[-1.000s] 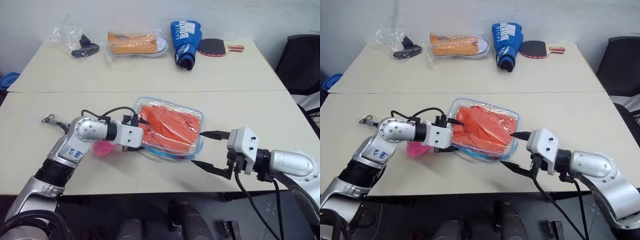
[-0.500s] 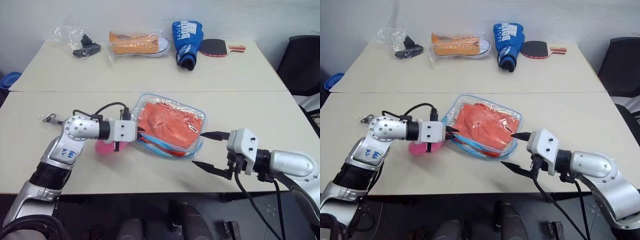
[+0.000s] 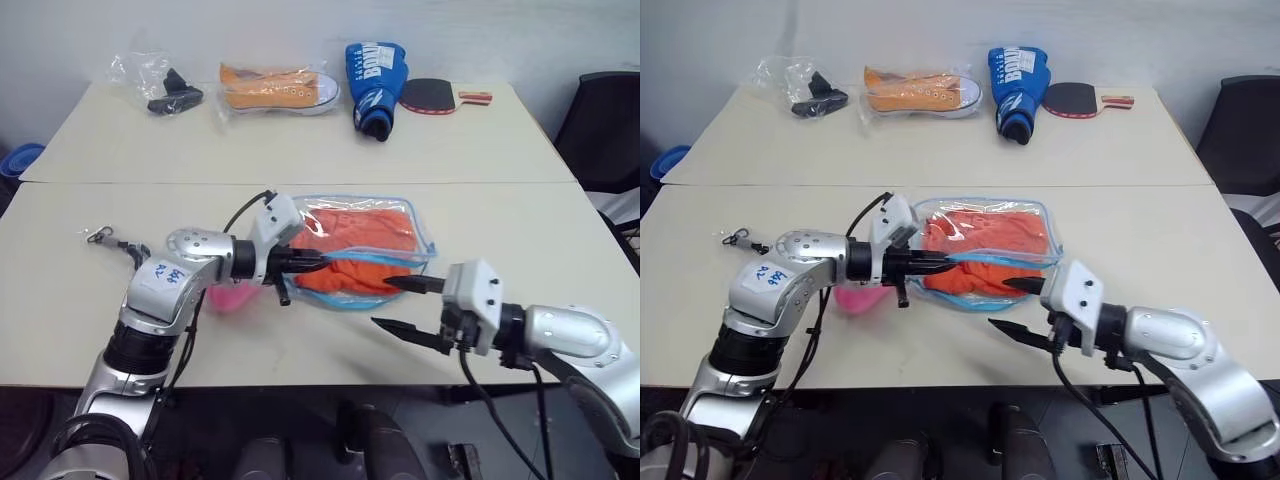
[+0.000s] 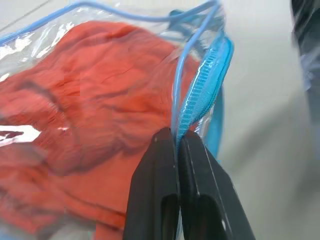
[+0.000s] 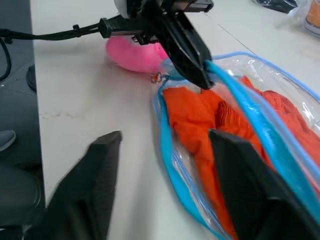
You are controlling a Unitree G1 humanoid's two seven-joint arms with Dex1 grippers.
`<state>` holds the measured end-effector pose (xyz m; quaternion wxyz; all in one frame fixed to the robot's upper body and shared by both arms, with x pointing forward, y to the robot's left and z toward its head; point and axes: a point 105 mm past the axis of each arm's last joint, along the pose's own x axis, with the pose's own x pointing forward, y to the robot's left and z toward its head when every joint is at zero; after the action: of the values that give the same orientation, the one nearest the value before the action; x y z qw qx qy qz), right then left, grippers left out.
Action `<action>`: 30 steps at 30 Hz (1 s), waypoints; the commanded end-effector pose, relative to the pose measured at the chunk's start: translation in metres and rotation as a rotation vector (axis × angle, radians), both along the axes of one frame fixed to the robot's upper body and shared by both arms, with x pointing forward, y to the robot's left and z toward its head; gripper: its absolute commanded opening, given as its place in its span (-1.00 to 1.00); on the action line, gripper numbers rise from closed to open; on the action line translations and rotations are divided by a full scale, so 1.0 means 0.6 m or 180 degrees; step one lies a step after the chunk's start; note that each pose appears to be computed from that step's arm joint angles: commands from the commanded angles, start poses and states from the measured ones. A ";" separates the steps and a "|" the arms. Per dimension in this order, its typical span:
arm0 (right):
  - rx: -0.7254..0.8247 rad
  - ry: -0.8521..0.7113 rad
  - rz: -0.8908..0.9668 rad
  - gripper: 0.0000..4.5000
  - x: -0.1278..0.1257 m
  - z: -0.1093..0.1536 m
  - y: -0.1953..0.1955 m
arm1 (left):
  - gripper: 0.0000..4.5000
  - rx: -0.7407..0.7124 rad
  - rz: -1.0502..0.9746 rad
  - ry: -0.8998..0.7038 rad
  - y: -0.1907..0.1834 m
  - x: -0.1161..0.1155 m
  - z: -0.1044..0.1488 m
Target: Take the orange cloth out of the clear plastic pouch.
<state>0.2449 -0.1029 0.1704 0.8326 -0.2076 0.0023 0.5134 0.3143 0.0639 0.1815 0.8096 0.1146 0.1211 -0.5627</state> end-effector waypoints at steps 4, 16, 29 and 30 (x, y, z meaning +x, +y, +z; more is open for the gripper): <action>-0.0340 -0.0394 -0.0497 -0.16 0.062 -0.024 0.007 | -1.00 -0.0071 -0.0060 -0.0123 -0.022 -0.007 0.019; -0.0834 -0.0786 -0.0814 0.73 0.092 -0.057 0.012 | -1.00 -0.0045 -0.0092 -0.0156 -0.030 -0.009 0.017; -0.1500 -0.1114 -0.0759 0.73 0.122 -0.096 0.015 | -1.00 -0.0077 -0.0128 -0.0207 -0.040 -0.010 0.025; -0.1539 -0.1138 -0.0778 0.73 0.126 -0.097 0.014 | -1.00 -0.0081 -0.0127 -0.0210 -0.041 -0.009 0.025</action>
<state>0.3176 -0.0898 0.1246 0.8091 -0.4675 -0.0174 0.3557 0.3137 0.0469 0.1824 0.8108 0.1172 0.1163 -0.5616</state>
